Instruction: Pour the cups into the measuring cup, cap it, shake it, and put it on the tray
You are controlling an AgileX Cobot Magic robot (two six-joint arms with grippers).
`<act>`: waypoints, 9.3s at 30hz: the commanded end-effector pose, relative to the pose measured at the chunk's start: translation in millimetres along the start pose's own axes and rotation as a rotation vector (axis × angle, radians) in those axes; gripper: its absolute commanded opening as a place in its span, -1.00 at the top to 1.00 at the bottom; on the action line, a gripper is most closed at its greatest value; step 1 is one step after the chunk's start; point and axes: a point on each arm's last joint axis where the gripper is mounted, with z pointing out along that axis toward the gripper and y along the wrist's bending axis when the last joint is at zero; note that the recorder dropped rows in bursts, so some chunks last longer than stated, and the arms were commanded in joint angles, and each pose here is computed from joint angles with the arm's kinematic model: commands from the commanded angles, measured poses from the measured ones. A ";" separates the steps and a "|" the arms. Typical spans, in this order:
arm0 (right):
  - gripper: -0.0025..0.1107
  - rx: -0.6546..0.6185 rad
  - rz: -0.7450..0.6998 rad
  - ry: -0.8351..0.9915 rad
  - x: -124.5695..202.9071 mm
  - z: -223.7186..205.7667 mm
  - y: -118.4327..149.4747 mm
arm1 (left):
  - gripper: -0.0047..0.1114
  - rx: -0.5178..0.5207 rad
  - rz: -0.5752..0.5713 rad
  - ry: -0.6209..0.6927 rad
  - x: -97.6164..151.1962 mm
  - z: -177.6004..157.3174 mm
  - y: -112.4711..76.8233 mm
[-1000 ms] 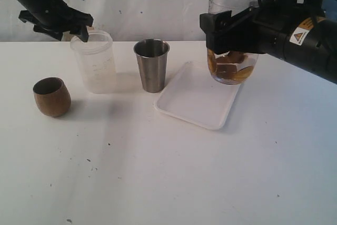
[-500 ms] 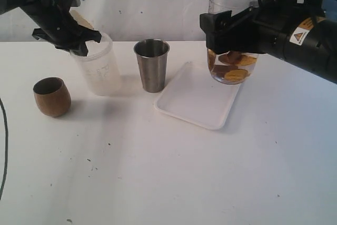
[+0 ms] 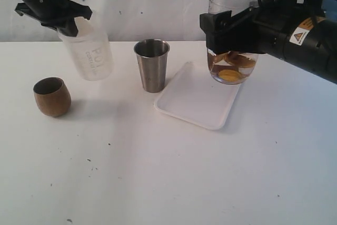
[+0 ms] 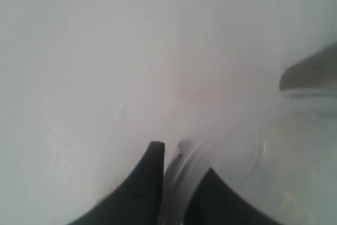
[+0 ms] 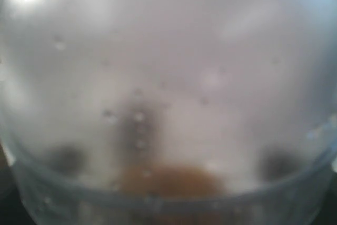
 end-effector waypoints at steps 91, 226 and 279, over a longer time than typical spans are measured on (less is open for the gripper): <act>0.96 0.001 -0.007 -0.188 -40.1 -33.6 0.0 | 0.92 0.201 0.177 -1.041 284.1 -164.9 -98.0; 0.96 -0.167 -0.992 0.145 41.4 32.1 6.2 | 0.92 -0.332 -0.158 -0.942 419.9 -118.9 -28.5; 0.96 -0.209 -1.615 0.038 44.0 63.6 8.9 | 0.92 -0.332 -0.158 -0.942 419.9 -118.9 -28.5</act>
